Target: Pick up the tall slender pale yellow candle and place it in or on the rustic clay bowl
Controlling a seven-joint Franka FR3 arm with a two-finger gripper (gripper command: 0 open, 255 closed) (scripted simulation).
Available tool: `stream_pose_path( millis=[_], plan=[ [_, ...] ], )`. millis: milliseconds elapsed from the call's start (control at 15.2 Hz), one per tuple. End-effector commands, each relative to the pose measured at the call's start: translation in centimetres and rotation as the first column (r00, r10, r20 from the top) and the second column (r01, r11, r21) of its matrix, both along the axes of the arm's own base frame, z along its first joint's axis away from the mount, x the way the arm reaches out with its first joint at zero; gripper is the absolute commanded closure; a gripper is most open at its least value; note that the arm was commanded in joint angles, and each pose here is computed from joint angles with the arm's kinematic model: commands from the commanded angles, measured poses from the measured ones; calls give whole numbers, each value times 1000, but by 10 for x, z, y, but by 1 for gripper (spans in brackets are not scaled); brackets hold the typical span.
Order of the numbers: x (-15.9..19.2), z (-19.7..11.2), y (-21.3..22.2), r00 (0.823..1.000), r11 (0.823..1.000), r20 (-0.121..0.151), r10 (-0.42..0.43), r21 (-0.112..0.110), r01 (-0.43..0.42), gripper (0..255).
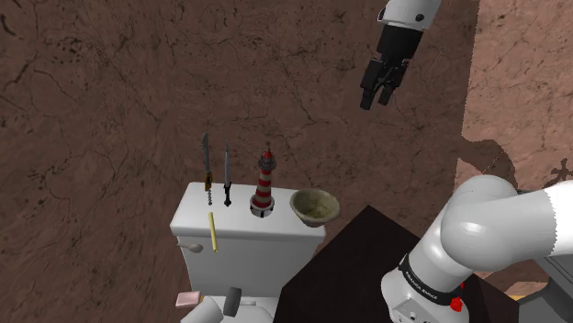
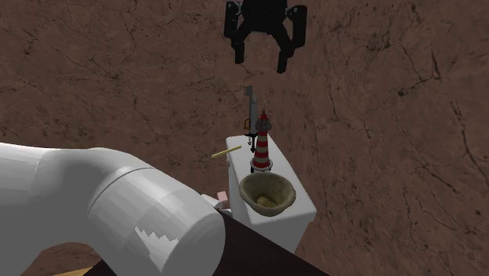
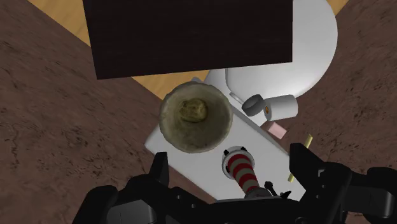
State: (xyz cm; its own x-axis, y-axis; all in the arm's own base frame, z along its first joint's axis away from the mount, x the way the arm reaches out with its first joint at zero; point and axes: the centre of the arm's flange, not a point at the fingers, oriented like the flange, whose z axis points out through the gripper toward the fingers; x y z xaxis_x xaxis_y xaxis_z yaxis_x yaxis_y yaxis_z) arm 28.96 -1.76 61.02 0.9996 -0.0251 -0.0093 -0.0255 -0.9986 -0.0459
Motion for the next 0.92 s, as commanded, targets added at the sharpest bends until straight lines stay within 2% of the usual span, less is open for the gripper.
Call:
stream_pose_path(
  millis=[0, 858],
  plan=[
    [0, 0, 0, 1000, 1000, 0, 0, 0, 0, 0],
    [67, -118, 114, 993, 992, -6, -119, -54, 118, 0]
  ],
)
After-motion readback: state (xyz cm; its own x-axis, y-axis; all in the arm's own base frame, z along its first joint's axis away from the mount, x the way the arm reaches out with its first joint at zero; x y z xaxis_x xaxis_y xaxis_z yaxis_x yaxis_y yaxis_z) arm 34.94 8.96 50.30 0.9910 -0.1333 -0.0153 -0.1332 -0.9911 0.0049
